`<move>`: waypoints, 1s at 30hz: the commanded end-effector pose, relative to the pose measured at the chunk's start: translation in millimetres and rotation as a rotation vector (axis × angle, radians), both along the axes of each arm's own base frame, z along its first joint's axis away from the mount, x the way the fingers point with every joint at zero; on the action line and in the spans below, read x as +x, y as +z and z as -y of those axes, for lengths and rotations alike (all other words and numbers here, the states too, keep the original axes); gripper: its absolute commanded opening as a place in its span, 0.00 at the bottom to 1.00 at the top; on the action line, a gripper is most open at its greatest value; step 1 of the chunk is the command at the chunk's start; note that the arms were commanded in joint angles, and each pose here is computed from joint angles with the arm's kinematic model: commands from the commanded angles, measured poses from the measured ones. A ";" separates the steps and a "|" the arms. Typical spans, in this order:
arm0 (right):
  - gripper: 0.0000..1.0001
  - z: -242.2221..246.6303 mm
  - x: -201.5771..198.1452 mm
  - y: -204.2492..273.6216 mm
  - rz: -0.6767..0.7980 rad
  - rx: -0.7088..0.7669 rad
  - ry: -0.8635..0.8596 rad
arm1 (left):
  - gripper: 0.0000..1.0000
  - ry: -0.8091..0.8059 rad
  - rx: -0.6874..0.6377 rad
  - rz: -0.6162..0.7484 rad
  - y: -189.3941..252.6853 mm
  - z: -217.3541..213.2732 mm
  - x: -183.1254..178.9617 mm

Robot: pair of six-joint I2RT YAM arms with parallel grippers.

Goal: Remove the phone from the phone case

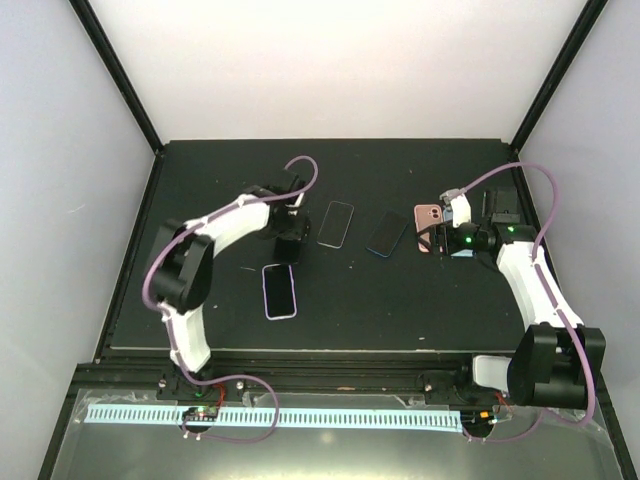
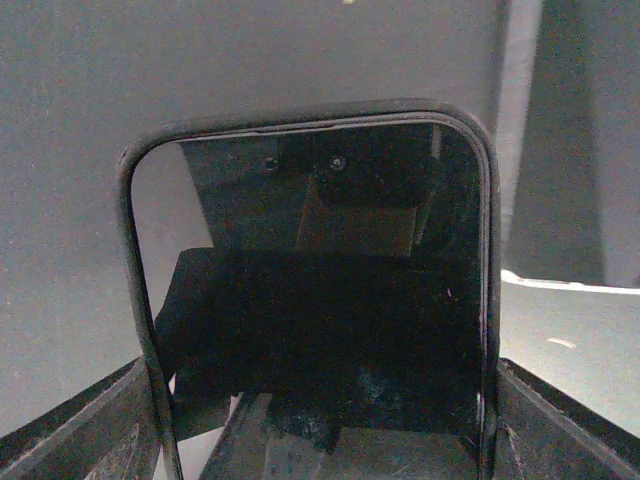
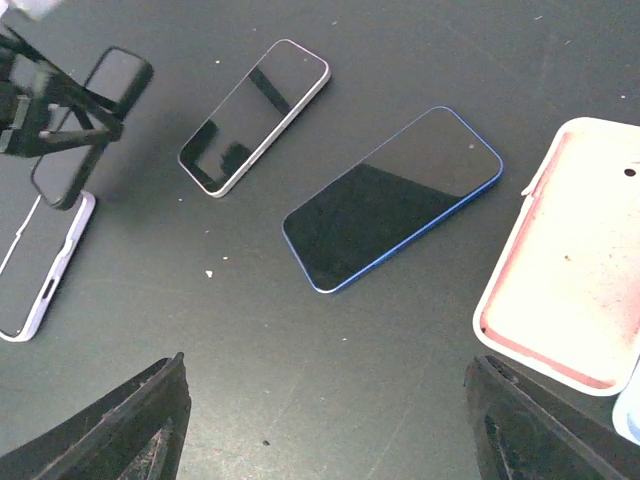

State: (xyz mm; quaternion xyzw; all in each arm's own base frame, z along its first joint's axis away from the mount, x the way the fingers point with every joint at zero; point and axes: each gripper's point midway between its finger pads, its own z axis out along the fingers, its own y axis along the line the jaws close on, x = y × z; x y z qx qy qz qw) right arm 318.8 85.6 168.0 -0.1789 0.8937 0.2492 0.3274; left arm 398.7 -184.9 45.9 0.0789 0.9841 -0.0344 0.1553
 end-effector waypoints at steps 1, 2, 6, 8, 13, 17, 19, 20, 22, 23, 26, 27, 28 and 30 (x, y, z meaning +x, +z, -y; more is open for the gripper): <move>0.76 -8.4 -0.7 24.4 0.055 0.048 0.038 | 0.62 -0.025 -0.265 0.302 109.5 57.9 -1.4; 0.75 -11.7 -2.1 30.1 0.061 0.068 0.046 | 0.62 -0.034 -0.317 0.345 125.5 68.8 -8.5; 0.74 -29.8 -5.6 56.4 0.103 0.107 0.060 | 0.61 0.014 -0.524 0.500 174.9 98.6 -38.1; 0.75 -45.6 -11.9 69.9 0.136 0.127 0.090 | 0.62 0.063 -0.619 0.559 188.8 107.0 -53.6; 0.74 -87.7 -36.9 88.6 0.201 0.181 0.195 | 0.62 0.172 -0.722 0.682 214.1 125.1 -81.9; 0.71 -109.1 -53.4 68.1 0.165 0.203 0.249 | 0.62 0.210 -0.772 0.702 215.1 140.6 -93.6; 0.71 -116.0 -58.2 55.8 0.151 0.190 0.259 | 0.62 0.220 -0.786 0.718 216.0 145.4 -99.8; 0.71 -117.9 -59.8 49.2 0.138 0.180 0.254 | 0.62 0.220 -0.796 0.726 217.6 148.2 -102.5; 0.70 -122.6 -64.9 41.0 0.123 0.179 0.267 | 0.62 0.215 -0.807 0.732 218.1 153.0 -106.5; 0.71 -123.7 -66.8 40.0 0.124 0.178 0.273 | 0.62 0.216 -0.805 0.733 217.4 154.4 -107.6; 0.68 -125.6 -72.0 39.2 0.126 0.190 0.288 | 0.62 0.227 -0.810 0.745 217.5 155.6 -110.1; 0.67 -126.9 -74.0 38.9 0.123 0.198 0.296 | 0.62 0.227 -0.816 0.751 218.9 156.3 -111.0; 0.66 -128.3 -76.5 37.8 0.119 0.204 0.306 | 0.62 0.225 -0.822 0.756 220.4 157.6 -112.0; 0.64 -131.6 -80.9 35.7 0.110 0.218 0.326 | 0.62 0.224 -0.822 0.768 223.0 160.0 -113.7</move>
